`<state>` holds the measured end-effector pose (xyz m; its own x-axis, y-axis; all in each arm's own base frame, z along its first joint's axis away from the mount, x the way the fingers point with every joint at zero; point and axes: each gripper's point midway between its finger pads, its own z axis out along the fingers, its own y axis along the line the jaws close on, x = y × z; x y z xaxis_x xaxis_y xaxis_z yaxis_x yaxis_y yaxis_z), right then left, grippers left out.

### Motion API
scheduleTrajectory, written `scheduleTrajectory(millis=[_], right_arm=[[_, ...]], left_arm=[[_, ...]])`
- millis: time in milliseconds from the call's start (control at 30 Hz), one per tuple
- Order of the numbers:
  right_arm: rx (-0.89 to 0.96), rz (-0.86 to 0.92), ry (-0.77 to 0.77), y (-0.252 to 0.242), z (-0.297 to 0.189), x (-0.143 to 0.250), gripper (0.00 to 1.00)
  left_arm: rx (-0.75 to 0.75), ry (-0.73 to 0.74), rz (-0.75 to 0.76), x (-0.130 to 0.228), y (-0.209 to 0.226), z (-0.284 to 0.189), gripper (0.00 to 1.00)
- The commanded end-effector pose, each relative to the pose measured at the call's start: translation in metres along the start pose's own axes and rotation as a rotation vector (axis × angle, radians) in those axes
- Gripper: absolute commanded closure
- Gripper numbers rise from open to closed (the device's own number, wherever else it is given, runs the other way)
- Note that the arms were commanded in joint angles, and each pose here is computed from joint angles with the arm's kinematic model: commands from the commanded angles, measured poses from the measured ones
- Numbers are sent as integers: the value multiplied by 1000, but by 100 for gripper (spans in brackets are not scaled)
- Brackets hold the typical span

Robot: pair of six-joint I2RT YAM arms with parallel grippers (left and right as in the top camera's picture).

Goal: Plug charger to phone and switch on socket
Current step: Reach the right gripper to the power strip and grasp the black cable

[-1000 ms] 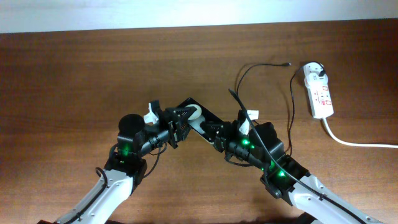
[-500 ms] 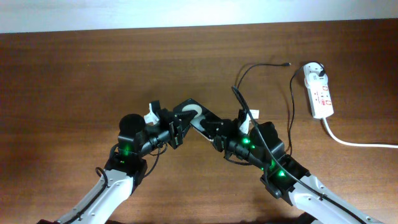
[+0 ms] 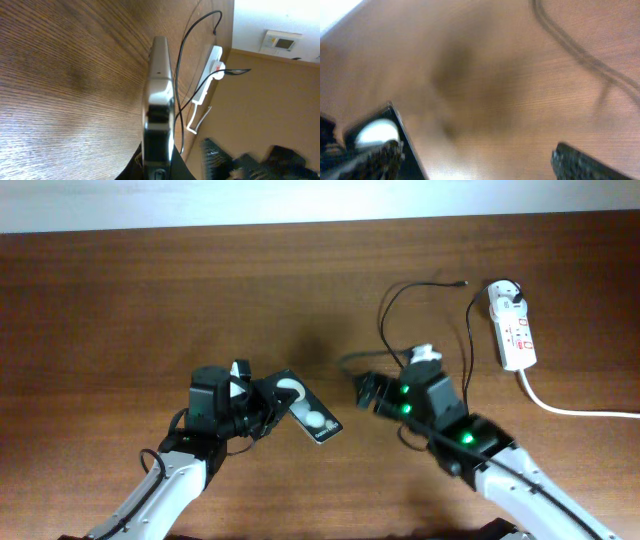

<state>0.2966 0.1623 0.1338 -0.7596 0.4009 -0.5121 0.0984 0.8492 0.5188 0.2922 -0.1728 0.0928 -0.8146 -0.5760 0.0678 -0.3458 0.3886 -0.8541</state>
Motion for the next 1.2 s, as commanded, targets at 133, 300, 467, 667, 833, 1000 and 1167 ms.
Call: scheduleTrajectory(millis=[133, 300, 467, 667, 833, 1000, 1167], right_arm=[[325, 13, -100, -17, -15, -171, 1], [418, 201, -137, -65, 75, -186, 1], [444, 511, -178, -109, 141, -189, 7], [328, 512, -198, -112, 201, -189, 12], [282, 437, -90, -111, 223, -166, 69], [105, 118, 403, -84, 210, -75, 96], [470, -179, 970, -120, 114, 49, 84]], left_arm=[[-19, -31, 34, -6, 2, -1, 100], [-19, -31, 34, -6, 2, -1, 100], [-58, -15, 3, -2, 12, -1, 100], [-59, -14, 2, -2, 13, -1, 100], [-71, -9, -7, 0, 16, -2, 100], [-71, -7, -8, 0, 16, -2, 100], [-72, -8, -8, 0, 16, -2, 100]])
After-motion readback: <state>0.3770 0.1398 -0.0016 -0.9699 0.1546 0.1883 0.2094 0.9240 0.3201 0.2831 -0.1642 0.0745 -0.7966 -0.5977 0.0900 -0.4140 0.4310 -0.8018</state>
